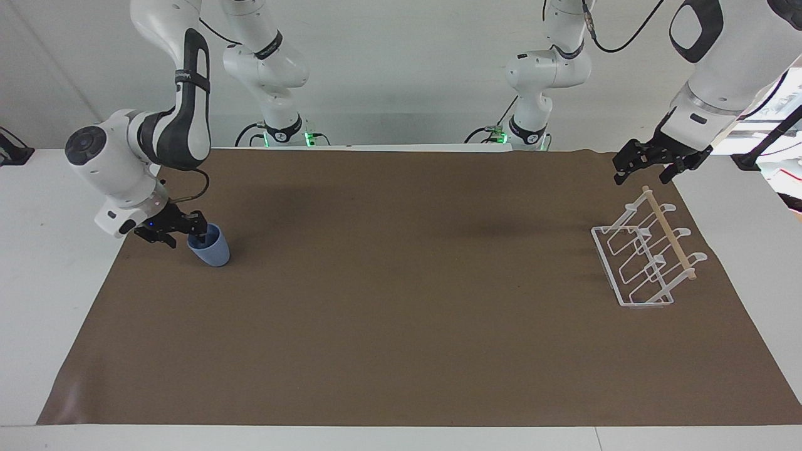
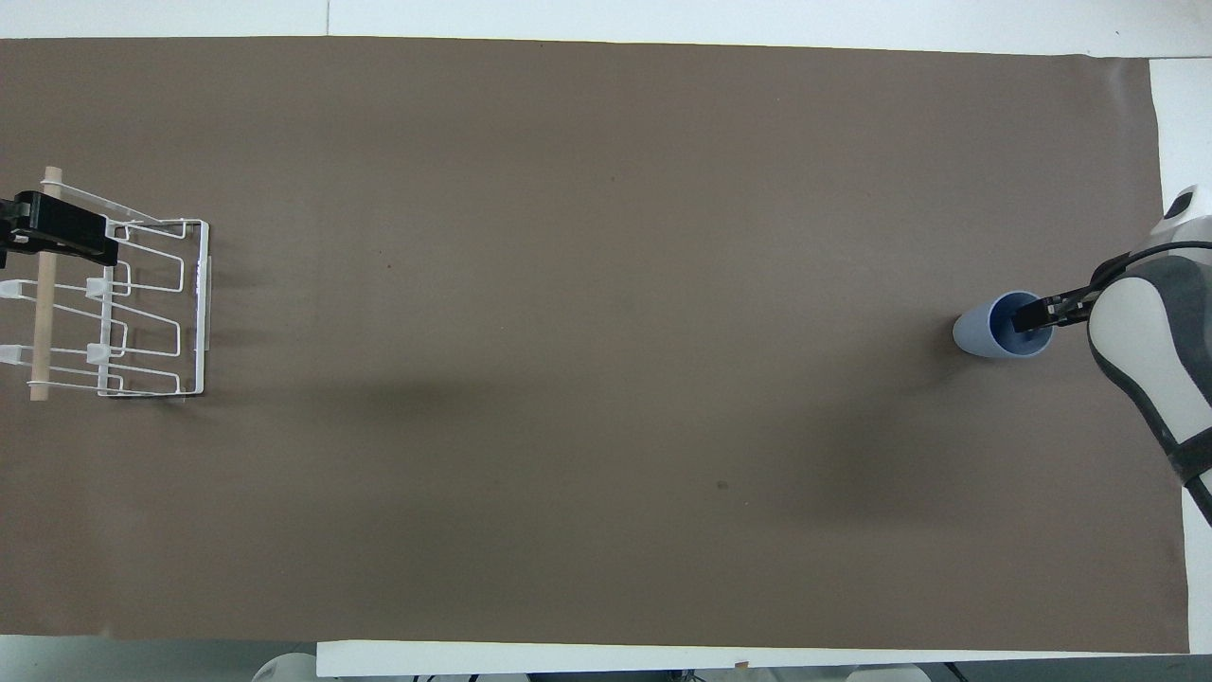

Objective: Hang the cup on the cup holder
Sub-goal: 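Reach the right gripper to the blue cup and grasp its rim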

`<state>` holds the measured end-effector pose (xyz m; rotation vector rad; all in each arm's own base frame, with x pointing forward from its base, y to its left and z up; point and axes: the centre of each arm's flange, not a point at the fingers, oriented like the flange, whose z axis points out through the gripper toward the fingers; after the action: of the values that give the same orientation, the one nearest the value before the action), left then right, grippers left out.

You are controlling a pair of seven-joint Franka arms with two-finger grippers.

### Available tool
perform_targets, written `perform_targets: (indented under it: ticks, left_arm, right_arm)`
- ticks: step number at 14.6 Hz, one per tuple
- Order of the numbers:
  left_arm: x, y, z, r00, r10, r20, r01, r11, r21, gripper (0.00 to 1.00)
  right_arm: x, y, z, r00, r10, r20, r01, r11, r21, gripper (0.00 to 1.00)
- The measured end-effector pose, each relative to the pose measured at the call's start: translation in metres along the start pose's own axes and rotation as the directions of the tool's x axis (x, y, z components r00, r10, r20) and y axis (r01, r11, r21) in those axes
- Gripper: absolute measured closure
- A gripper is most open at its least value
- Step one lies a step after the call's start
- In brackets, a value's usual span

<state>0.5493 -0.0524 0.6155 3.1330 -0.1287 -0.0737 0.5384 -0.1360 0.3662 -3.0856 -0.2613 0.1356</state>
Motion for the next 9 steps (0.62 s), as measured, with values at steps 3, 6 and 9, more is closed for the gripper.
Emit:
perform_targets:
  ticks: [3, 6, 9]
  left_arm:
    - [0.000, 0.000, 0.000, 1.000, 0.000, 0.002, 0.000, 1.000, 0.000, 0.00]
    - [0.000, 0.000, 0.000, 1.000, -0.001, 0.002, 0.001, 1.000, 0.000, 0.00]
    - [-0.001, 0.000, 0.006, 1.000, -0.001, 0.014, 0.001, 1.000, 0.000, 0.00]
  right_arm:
    - [-0.002, -0.001, 0.005, 1.000, -0.001, 0.007, 0.001, 1.000, 0.003, 0.39]
    - [-0.005, -0.002, 0.015, 1.000, -0.005, -0.003, 0.005, 1.000, -0.002, 0.73]
    - [-0.006, -0.002, 0.017, 1.000, -0.013, -0.003, 0.013, 1.000, -0.002, 0.95]
